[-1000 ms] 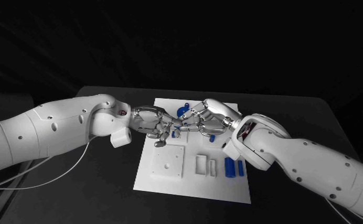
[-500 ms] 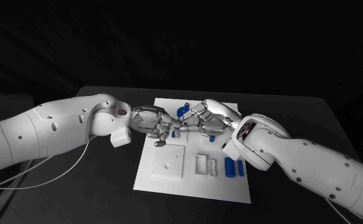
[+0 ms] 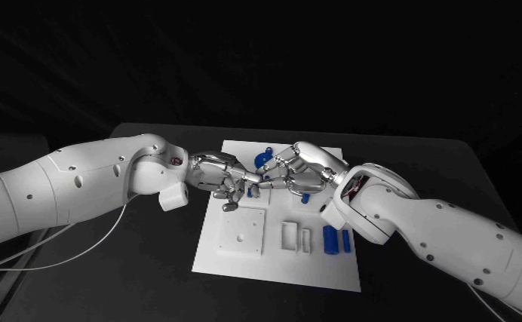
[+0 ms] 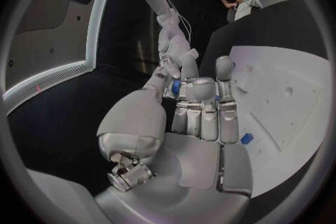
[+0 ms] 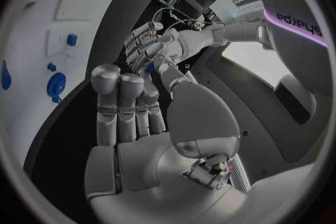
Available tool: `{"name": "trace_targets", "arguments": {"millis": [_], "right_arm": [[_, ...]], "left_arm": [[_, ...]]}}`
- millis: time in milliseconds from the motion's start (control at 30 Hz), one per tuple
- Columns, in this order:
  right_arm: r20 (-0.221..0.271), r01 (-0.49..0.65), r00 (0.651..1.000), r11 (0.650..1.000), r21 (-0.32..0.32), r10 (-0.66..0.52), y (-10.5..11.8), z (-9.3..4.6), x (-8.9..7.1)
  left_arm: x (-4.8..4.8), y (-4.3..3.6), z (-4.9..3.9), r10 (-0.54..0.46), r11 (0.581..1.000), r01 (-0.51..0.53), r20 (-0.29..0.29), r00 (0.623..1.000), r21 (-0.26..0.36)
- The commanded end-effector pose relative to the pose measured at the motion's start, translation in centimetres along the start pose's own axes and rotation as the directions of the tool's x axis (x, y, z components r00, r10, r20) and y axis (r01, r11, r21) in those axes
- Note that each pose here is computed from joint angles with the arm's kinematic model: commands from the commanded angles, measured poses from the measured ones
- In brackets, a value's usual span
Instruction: Assemble the parts on the task board
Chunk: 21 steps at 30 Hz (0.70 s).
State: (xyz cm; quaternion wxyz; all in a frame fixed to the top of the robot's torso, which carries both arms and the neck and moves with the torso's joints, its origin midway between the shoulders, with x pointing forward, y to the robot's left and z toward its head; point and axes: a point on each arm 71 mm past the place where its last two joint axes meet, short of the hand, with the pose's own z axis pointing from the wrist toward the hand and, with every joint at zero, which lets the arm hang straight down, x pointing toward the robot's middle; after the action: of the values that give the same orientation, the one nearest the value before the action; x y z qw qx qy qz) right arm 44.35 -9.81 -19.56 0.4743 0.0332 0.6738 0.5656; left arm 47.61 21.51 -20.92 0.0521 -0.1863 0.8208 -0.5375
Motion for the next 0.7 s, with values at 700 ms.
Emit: {"name": "trace_targets", "arguments": {"millis": [700], "right_arm": [[0.028,0.011,1.0,0.999,0.035,-0.012,-1.2,-0.6,-0.8]], "left_arm": [[-1.54,0.14,-1.03,0.012,1.0,-0.015,0.168,0.986,0.016]]}}
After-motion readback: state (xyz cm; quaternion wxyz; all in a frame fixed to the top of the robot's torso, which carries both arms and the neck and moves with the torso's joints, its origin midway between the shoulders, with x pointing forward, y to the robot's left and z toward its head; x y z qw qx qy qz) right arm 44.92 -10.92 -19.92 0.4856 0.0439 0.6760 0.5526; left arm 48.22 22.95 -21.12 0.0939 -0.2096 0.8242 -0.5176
